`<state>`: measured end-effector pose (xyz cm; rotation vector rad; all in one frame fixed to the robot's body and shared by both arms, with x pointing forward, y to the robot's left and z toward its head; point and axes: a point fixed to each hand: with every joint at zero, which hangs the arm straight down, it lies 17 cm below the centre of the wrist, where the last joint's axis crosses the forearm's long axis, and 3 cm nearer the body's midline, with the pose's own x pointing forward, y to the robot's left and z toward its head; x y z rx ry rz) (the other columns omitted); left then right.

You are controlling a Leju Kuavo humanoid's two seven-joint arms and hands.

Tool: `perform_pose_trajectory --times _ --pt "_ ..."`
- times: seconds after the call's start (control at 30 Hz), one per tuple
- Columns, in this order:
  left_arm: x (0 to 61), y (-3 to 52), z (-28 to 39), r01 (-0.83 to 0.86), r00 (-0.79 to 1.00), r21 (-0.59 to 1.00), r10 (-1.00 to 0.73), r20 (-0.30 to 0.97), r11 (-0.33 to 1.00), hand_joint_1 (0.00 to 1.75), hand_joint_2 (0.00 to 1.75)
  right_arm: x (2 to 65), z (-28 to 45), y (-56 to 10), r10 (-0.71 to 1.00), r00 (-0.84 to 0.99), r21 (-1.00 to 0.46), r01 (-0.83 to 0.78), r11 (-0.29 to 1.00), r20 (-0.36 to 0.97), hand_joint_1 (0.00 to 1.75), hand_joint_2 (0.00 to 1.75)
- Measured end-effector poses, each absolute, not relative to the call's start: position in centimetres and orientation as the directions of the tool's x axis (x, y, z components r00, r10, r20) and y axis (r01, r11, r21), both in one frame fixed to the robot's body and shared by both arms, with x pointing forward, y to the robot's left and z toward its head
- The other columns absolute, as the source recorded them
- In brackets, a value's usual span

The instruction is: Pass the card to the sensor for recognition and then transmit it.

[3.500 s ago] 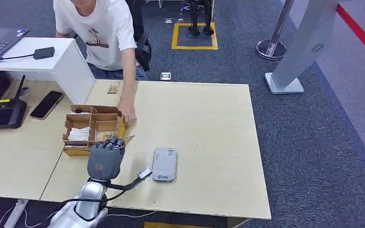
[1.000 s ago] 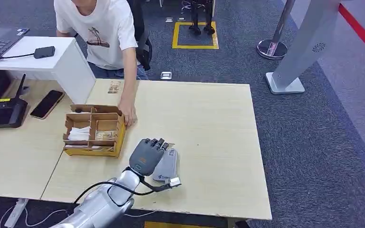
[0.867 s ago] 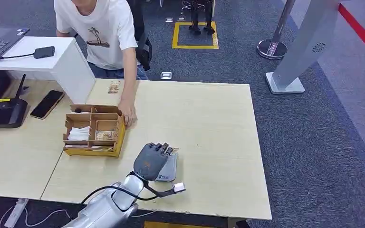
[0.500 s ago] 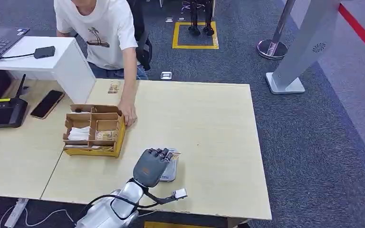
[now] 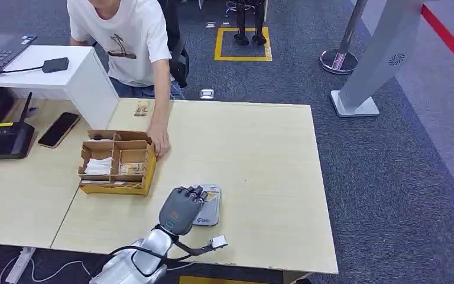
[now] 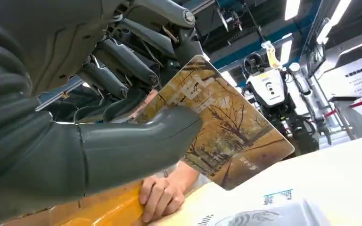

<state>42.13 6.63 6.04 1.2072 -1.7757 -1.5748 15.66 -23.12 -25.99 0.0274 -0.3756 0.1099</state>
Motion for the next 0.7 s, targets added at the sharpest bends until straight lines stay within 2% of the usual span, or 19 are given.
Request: perform_pose_trajectory --times 0.2,0.7 --pt "42.4 9.2 5.4 -0.289 -0.461 0.953 -0.859 -0.225 -0.095 1.75 1.75 15.8 -26.0 -23.3 0.076 0.926 0.008 -0.085 0.996 0.369 0.00 0.00" --pt "42.1 8.9 5.1 -0.283 -0.490 0.954 -0.841 -0.231 -0.097 1.75 1.75 15.9 -25.9 -23.3 0.064 0.926 0.013 -0.074 0.997 0.372 0.00 0.00"
